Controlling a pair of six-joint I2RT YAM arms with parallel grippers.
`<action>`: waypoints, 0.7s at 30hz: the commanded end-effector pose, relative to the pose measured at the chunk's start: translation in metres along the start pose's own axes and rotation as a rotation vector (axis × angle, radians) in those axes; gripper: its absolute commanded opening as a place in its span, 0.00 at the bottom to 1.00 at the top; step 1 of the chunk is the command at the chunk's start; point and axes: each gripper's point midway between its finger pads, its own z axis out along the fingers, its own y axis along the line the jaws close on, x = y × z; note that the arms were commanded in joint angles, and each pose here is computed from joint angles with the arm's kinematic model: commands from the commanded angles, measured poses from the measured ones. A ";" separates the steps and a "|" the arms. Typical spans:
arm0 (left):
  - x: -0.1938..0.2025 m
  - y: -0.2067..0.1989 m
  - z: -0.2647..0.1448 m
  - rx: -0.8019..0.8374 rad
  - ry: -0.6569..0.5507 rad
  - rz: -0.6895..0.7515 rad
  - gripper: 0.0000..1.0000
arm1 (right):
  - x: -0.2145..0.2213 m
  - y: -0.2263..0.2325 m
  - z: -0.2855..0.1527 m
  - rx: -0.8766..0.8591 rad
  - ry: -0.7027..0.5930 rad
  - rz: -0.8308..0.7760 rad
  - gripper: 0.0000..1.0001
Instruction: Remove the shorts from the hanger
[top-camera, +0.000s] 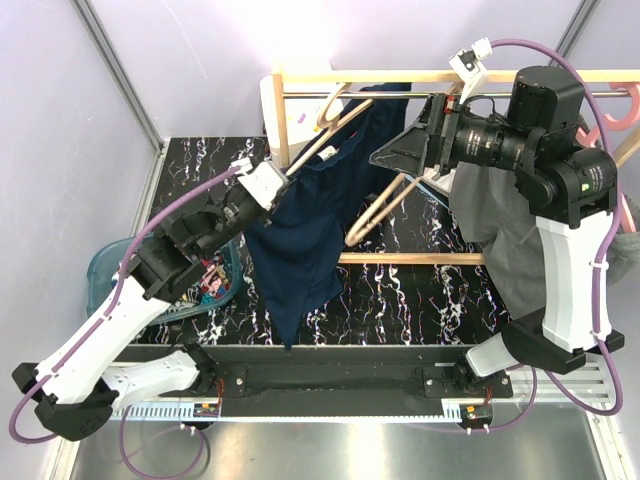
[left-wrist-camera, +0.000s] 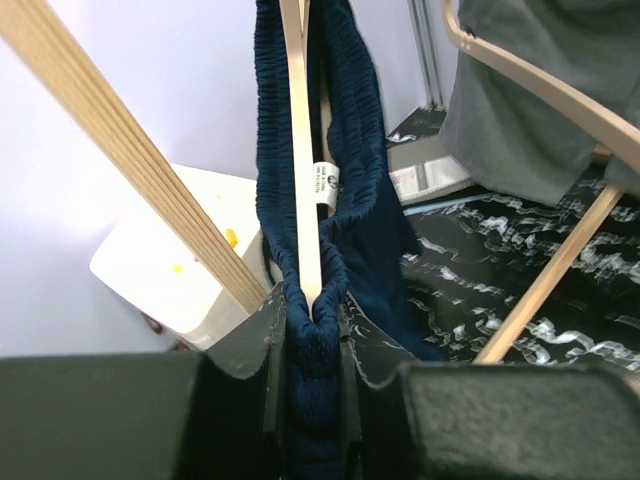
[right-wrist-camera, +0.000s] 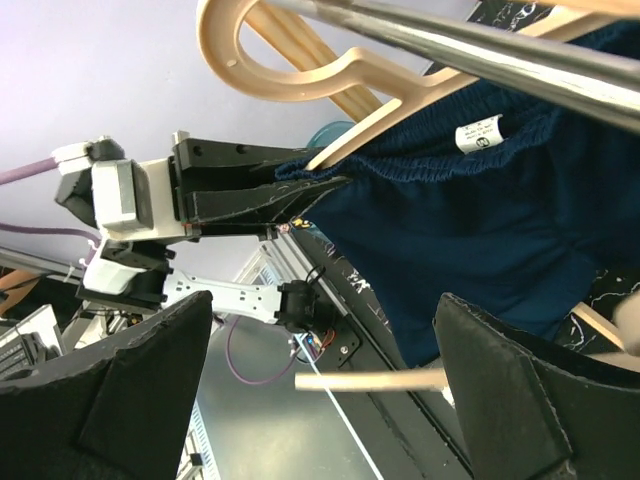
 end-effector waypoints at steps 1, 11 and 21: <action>-0.108 0.027 -0.018 -0.037 -0.307 0.220 0.00 | -0.004 -0.003 0.002 0.022 -0.020 -0.034 1.00; -0.097 0.053 -0.017 -0.155 -0.196 0.531 0.00 | -0.002 -0.012 0.011 0.042 0.006 -0.001 1.00; -0.089 0.073 -0.018 -0.329 -0.230 0.416 0.00 | -0.020 -0.011 0.019 0.051 -0.053 0.108 1.00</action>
